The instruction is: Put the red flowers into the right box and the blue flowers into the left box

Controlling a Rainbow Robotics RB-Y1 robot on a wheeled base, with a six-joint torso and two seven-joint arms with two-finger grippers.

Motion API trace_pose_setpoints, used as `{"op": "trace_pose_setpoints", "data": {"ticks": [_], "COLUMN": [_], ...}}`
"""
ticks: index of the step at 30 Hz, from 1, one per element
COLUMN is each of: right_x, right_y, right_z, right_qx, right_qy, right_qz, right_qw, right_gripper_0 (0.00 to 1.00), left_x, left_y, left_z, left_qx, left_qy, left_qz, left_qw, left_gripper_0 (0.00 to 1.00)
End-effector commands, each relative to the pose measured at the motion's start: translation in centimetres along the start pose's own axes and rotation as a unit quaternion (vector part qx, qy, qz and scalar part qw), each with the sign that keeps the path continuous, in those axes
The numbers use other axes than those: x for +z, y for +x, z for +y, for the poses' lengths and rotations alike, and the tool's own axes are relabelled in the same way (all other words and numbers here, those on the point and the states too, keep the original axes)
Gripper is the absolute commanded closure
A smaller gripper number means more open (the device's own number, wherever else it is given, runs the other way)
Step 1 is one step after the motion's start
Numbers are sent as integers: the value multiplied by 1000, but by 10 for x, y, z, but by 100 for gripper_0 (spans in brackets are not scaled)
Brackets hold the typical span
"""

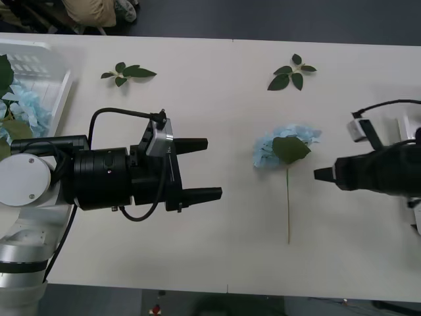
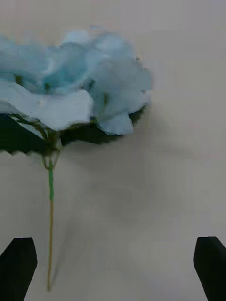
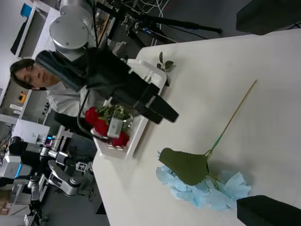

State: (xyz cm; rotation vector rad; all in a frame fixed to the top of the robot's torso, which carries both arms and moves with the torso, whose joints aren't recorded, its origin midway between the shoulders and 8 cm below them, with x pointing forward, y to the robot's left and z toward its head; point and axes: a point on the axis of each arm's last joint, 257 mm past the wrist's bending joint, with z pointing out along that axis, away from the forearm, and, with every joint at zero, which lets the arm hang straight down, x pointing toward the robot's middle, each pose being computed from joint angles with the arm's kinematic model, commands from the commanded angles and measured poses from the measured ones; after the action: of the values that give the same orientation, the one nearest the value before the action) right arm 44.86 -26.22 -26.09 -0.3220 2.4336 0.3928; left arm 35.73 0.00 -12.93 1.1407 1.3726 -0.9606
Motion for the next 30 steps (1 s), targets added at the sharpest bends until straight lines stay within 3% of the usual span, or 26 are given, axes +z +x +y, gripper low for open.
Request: {"op": "trace_pose_setpoints", "data": {"ticks": [1, 9, 22, 23, 24, 26, 27, 30], "right_x": [25, 68, 89, 91, 92, 96, 97, 101], "right_y": [-34, -37, 4, 4, 4, 2, 1, -2], "right_z": [26, 54, 58, 58, 58, 60, 59, 56], "right_qx": [9, -27, -65, -64, -62, -61, -63, -63], "right_qy": [-12, -24, -22, -22, -23, -25, -24, -21], "right_qz": [-25, 1, 56, 55, 53, 48, 44, 37], "right_qw": [1000, 999, 996, 996, 996, 997, 997, 997], "right_gripper_0": [2, 2, 2, 6, 19, 57, 71, 88], "left_x": [2, 2, 2, 2, 2, 2, 2, 2], "left_y": [-14, -14, -14, -14, -14, -14, -14, -14], "left_z": [-8, -8, -8, -8, -8, -8, -8, -8], "left_qx": [34, 34, 34, 34, 34, 34, 34, 34], "left_qy": [8, 8, 8, 8, 8, 8, 8, 8], "left_qz": [-11, -11, -11, -11, -11, -11, -11, -11], "left_qw": [999, 999, 999, 999, 999, 999, 999, 999], "left_gripper_0": [0, 0, 0, 0, 0, 0, 0, 0]}}
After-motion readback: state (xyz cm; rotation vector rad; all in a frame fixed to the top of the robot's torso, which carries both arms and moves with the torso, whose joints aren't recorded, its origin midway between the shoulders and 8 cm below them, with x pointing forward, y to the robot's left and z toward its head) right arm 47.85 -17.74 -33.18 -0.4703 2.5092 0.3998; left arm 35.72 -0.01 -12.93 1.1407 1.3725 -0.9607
